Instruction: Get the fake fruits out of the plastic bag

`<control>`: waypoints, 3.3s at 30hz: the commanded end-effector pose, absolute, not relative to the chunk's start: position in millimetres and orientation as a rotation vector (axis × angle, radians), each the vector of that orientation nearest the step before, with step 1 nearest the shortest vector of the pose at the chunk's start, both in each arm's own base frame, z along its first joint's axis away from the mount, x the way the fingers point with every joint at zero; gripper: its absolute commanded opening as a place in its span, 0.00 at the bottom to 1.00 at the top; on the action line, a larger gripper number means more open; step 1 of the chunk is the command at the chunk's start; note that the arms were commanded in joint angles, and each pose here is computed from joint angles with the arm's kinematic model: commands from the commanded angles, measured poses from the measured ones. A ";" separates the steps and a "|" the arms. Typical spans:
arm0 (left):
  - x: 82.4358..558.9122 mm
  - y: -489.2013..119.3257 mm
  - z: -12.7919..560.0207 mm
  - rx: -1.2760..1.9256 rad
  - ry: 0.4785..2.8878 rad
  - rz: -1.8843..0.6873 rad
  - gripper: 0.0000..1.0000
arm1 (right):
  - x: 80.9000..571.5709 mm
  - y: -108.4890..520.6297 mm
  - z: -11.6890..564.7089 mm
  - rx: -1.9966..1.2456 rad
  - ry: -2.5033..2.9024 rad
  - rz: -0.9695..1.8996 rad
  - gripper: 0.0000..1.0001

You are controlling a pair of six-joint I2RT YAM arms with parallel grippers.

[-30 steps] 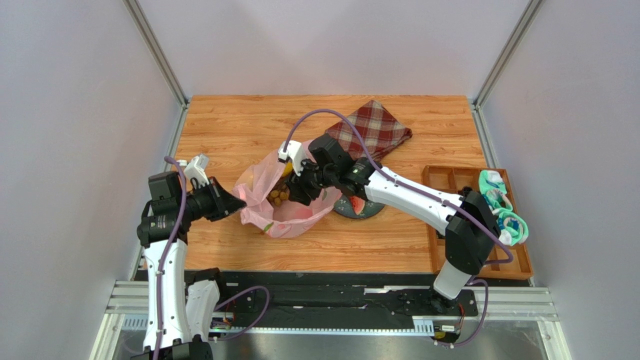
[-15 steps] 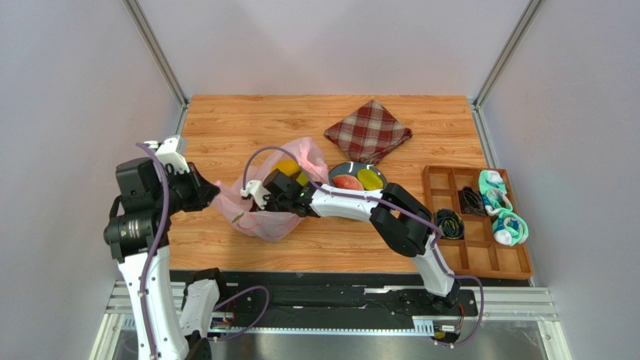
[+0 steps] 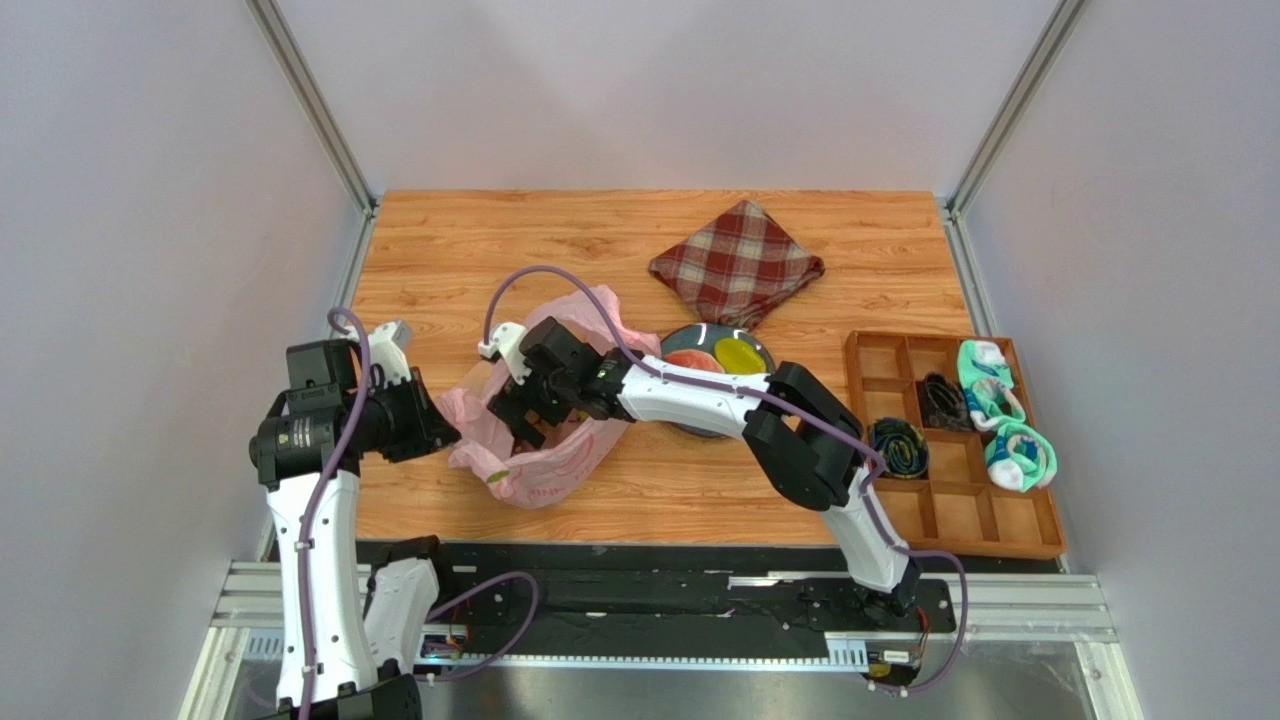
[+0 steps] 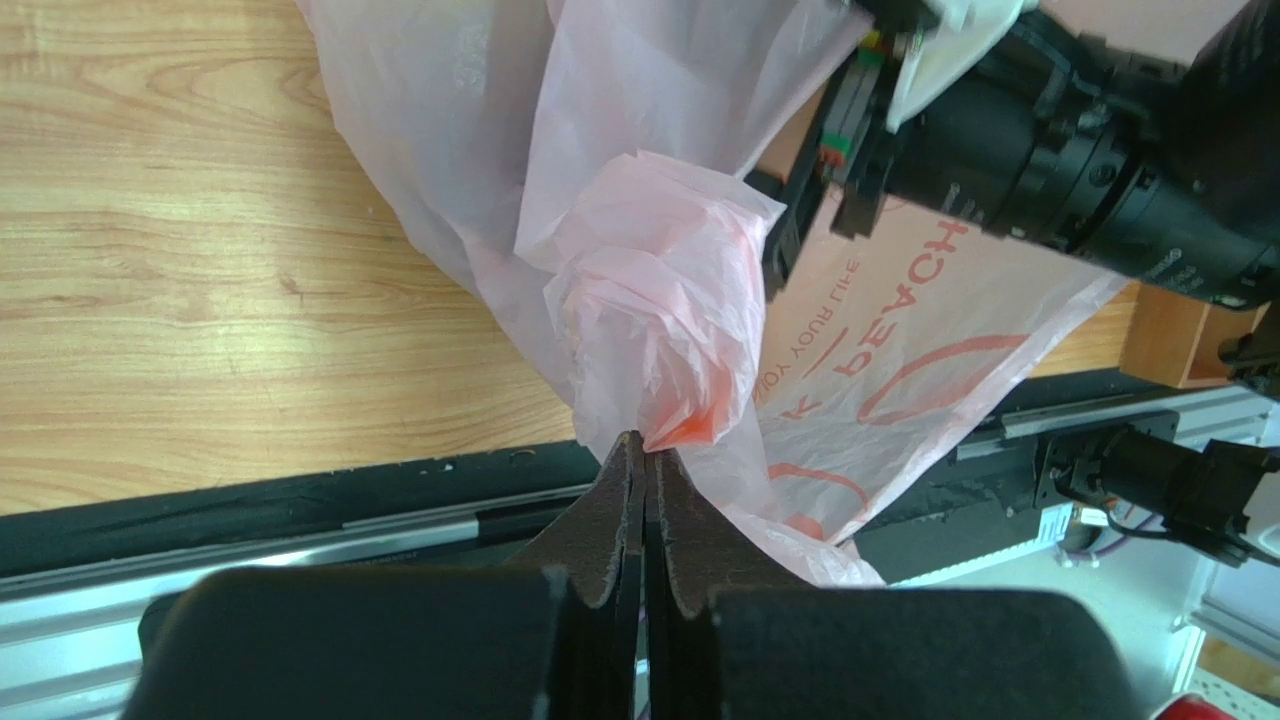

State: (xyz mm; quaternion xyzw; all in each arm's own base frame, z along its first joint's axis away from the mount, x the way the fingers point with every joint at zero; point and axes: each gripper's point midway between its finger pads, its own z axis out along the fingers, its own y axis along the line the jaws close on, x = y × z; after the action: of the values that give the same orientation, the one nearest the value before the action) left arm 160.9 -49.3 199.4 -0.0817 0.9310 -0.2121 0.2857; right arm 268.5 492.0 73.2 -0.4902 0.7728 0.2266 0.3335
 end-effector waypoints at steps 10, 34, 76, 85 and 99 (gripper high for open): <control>167.7 -55.3 214.8 -0.183 2.402 -0.602 0.00 | 314.6 527.1 36.9 -1.032 2.063 0.557 0.90; 222.1 -64.7 222.2 -0.202 2.198 -0.739 0.00 | 225.5 458.1 246.1 -1.551 1.550 1.047 0.00; 219.6 -66.1 205.5 -0.247 2.202 -0.769 0.00 | 368.9 157.8 188.5 -0.245 2.206 0.537 0.00; 219.2 -65.6 204.9 -0.249 2.204 -0.763 0.00 | 349.0 154.3 131.9 -0.154 2.329 0.559 0.00; 219.1 -65.0 204.9 -0.255 2.206 -0.760 0.00 | 365.2 187.8 187.7 -0.422 2.129 0.548 0.00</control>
State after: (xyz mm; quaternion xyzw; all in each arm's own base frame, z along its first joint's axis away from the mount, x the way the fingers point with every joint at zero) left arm 214.8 -66.5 199.7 -0.1005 0.8723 -0.2998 0.3731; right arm 332.2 177.5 121.6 -0.1269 0.9054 0.2304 0.3332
